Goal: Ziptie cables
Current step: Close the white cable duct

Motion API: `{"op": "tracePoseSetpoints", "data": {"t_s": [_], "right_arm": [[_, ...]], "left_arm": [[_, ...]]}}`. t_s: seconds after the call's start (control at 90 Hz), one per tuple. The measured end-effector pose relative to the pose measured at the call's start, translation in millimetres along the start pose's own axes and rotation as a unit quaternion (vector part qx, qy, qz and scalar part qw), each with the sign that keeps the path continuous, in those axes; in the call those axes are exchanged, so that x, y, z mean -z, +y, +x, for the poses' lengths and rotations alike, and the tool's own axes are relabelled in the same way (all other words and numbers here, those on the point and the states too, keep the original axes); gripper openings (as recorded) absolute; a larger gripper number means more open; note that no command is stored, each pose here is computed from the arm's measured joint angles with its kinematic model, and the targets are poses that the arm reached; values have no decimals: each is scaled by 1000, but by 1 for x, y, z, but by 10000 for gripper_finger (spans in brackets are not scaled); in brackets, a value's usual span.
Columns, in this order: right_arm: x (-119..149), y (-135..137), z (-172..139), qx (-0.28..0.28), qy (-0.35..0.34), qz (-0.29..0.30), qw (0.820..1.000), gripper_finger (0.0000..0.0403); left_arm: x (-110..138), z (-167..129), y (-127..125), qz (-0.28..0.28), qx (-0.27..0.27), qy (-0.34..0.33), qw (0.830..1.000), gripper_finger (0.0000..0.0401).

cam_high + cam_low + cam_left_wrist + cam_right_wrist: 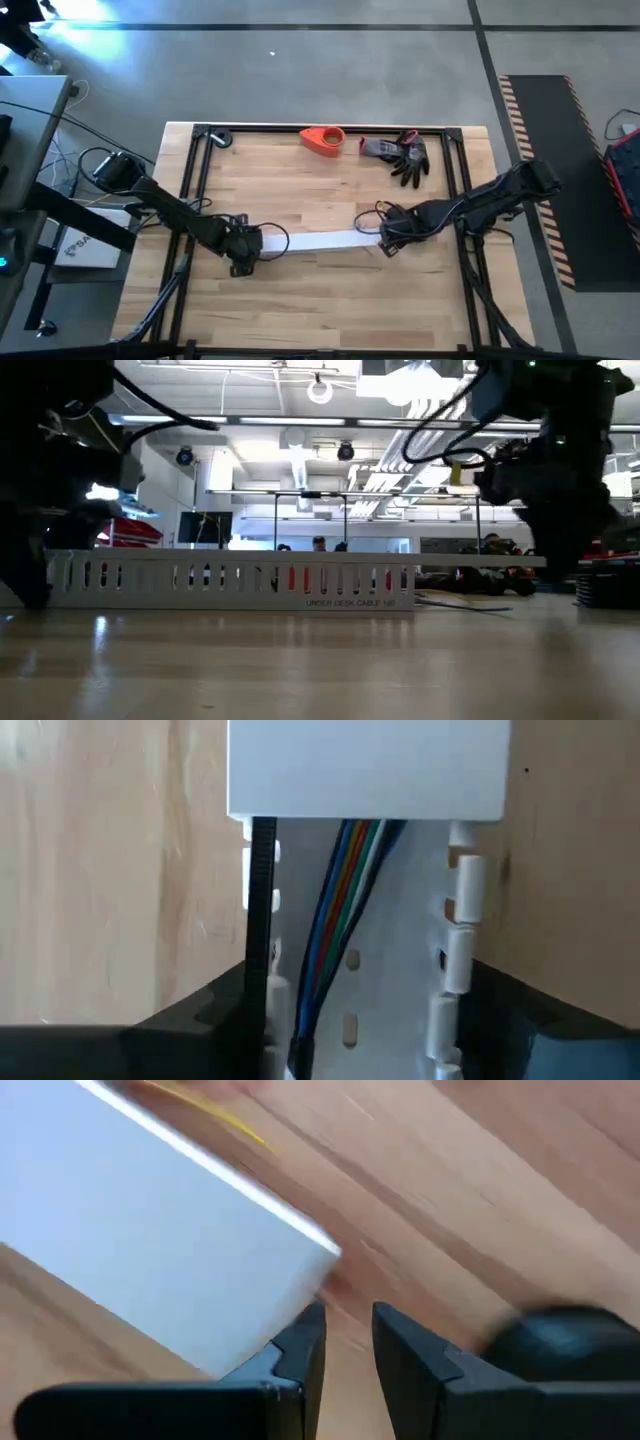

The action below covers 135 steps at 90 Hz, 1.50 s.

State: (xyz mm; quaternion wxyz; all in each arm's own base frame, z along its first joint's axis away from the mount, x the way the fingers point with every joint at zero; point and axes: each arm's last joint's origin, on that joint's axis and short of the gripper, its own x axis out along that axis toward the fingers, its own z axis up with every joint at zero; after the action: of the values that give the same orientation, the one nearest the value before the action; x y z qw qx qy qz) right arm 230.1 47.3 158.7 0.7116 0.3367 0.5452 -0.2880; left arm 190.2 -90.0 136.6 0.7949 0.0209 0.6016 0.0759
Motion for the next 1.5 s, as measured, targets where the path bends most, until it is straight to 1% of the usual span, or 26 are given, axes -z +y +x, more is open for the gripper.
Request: {"op": "tracePoseSetpoints", "data": {"t_s": [0.078, 0.133, 0.189, 0.233, 0.333, 0.378, 0.444, 0.5, 0.556, 0.622, 0.722, 0.856, 0.978, 1.078, 1.167, 1.311, 1.411, 1.5], "right_arm": [[-10, 8, 3, -48, -21, 0, 999, 70], [-13, 8, 10, -46, -21, -3, 999, 70], [-16, 8, 14, -37, -18, -9, 999, 70], [-18, 9, 12, -24, -12, -13, 1000, 70], [-17, 8, 4, 23, -6, -12, 1000, 71], [-15, 7, -1, 40, -5, -13, 999, 71], [-14, 7, -6, 52, -2, -17, 998, 71], [-13, 8, -7, 52, -1, -23, 998, 71], [-12, 9, -7, 51, -2, -27, 998, 71], [-11, 10, -7, 50, -5, -32, 998, 71], [-10, 9, -7, 57, -4, -36, 998, 71], [-10, 9, -7, 58, -4, -41, 997, 71], [-10, 8, -7, 60, -2, -53, 997, 71], [-11, 7, -7, 62, 0, -53, 997, 71], [-16, 4, -6, 58, 11, -39, 997, 71], [-23, 1, -6, 50, 20, -18, 998, 71], [-29, 6, -3, 9, 19, -11, 1000, 71], [-34, 11, 3, -19, 14, -12, 1000, 71]], "left_arm": [[-3, 2, 2, 5, -7, -11, 1000, 196], [-4, 3, 3, 6, -11, -16, 1000, 195], [-6, 3, 5, 4, -12, -17, 1000, 195], [-9, 1, 7, 5, -16, -14, 1000, 195], [-15, -3, 8, 6, -30, -19, 999, 198], [-17, -4, 9, 5, -31, -20, 999, 212], [-17, -4, 12, -2, -23, -7, 1000, 245], [-17, -2, 16, -10, -13, 14, 1000, 278], [-17, -1, 19, -18, 10, 30, 999, 308], [-17, -1, 21, -29, 27, 50, 998, 335], [-15, -7, 24, -42, 26, 88, 995, 352], [-10, -15, 21, -35, 3, 123, 992, 354], [1, -11, 15, -22, 4, 131, 991, 349], [8, -7, 11, -16, -6, 122, 992, 332], [10, -4, 9, -12, -2, 109, 994, 304], [12, -3, 6, -3, 1, 94, 996, 242], [10, -2, 6, 15, -9, 79, 997, 206], [8, -2, 7, 29, -18, 66, 997, 192]]}}
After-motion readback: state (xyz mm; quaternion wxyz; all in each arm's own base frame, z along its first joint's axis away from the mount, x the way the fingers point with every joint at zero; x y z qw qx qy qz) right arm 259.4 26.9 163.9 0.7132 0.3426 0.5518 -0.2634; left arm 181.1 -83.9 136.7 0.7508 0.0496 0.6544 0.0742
